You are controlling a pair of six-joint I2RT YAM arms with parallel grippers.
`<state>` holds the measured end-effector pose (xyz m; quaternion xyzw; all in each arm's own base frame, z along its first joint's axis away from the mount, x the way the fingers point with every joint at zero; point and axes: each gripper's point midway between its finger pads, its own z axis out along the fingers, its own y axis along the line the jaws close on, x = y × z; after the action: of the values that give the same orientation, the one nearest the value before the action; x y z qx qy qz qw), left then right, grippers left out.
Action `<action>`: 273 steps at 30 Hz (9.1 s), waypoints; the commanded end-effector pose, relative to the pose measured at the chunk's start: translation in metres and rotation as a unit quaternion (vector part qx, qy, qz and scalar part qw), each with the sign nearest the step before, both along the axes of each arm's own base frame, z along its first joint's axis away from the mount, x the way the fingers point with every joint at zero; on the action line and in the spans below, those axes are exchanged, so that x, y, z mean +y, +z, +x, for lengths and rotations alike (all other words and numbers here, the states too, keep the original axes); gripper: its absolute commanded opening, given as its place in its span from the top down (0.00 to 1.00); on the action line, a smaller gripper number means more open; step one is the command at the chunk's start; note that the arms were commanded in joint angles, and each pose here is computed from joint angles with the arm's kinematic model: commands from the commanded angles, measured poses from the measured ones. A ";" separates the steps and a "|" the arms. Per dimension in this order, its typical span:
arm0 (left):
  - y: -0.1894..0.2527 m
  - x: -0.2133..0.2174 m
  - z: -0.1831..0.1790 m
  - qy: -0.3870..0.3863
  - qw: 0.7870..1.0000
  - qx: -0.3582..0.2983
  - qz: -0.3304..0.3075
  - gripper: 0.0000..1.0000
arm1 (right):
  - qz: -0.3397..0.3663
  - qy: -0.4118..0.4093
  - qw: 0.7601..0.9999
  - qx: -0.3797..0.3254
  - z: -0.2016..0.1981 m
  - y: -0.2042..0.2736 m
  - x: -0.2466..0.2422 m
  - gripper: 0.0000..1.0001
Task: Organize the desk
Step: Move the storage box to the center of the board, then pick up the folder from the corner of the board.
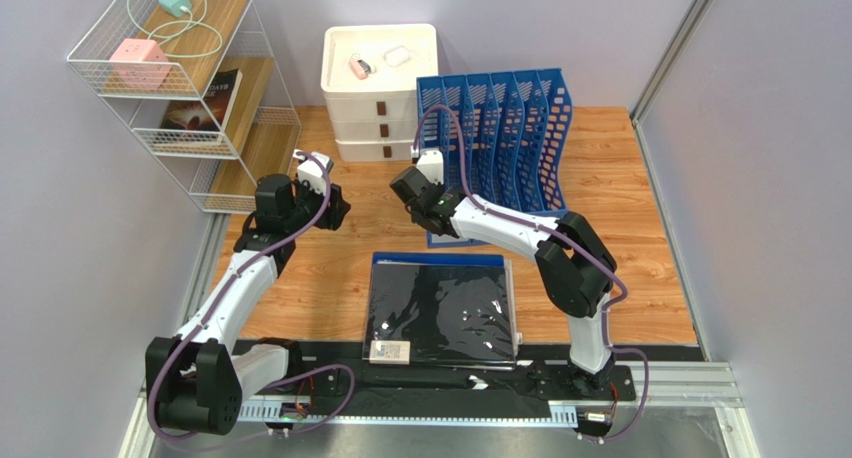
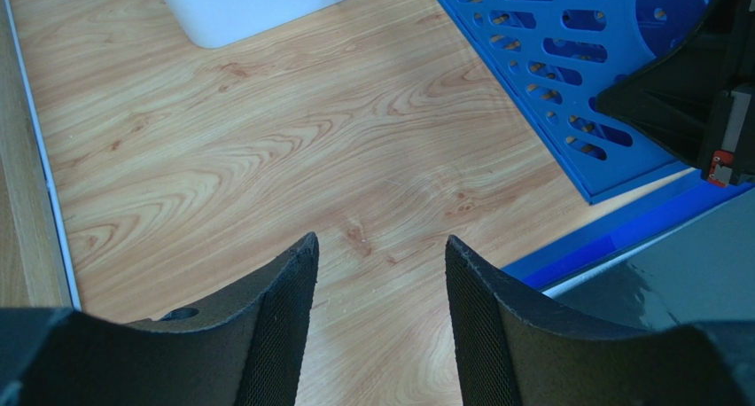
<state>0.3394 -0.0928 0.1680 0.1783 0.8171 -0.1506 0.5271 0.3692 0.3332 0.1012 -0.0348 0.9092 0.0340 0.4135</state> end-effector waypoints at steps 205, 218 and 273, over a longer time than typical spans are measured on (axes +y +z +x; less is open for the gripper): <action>-0.112 -0.140 -0.188 -0.490 0.814 0.069 0.305 0.59 | 0.445 -0.111 0.888 0.041 -0.293 0.031 -0.099 0.00; -0.051 -0.044 -0.186 -0.437 0.788 -0.006 0.435 0.58 | 0.424 -0.133 0.895 0.042 -0.291 0.015 -0.113 0.00; -0.148 -0.081 -0.193 -0.494 0.766 0.066 0.407 0.67 | 0.559 -0.101 0.815 0.112 -0.317 0.019 -0.070 0.00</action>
<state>0.1510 -0.1168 0.0126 0.7462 0.6495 0.0387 0.1408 0.0596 0.2196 0.0600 0.1541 0.8507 0.3592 0.3513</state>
